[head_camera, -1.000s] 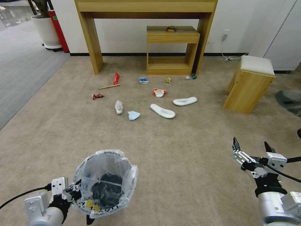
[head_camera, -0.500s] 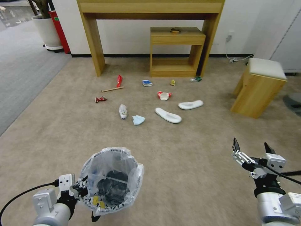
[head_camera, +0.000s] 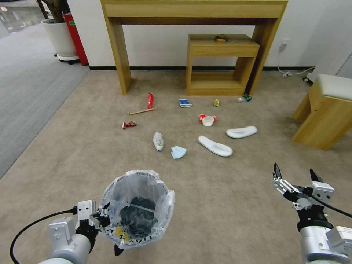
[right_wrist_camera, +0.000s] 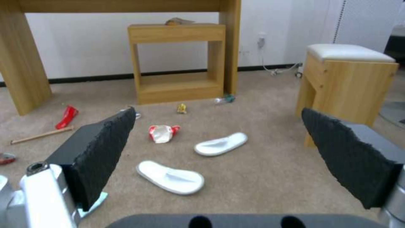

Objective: Pick up the trash bin and place the garbage on the floor into it.

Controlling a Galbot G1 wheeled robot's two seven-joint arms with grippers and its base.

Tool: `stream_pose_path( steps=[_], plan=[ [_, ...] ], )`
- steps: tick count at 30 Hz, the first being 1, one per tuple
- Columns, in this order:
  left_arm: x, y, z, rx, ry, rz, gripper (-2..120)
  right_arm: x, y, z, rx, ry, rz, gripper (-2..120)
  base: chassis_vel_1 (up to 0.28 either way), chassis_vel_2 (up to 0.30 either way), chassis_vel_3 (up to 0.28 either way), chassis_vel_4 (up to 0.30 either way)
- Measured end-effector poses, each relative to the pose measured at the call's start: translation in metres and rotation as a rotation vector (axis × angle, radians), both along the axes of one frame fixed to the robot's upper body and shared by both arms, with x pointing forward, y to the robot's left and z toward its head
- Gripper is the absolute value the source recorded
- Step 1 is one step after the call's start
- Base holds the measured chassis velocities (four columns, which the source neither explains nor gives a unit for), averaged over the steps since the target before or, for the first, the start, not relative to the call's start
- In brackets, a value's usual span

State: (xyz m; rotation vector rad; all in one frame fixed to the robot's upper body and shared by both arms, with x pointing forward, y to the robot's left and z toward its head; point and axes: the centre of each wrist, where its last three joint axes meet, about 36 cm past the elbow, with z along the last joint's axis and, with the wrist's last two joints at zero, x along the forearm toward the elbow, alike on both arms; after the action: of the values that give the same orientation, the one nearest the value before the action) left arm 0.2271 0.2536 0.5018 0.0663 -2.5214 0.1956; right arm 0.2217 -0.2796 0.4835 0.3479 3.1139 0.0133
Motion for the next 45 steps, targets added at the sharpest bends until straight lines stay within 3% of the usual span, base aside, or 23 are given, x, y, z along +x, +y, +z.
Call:
stream_pose_path(
  steps=[45],
  plan=[
    [0.004,0.006,-0.018,-0.001,0.049,0.051,0,0.001,-0.001,-0.016,-0.021,0.033,0.006,100,-0.083,0.262,0.081,-0.264]
  ],
)
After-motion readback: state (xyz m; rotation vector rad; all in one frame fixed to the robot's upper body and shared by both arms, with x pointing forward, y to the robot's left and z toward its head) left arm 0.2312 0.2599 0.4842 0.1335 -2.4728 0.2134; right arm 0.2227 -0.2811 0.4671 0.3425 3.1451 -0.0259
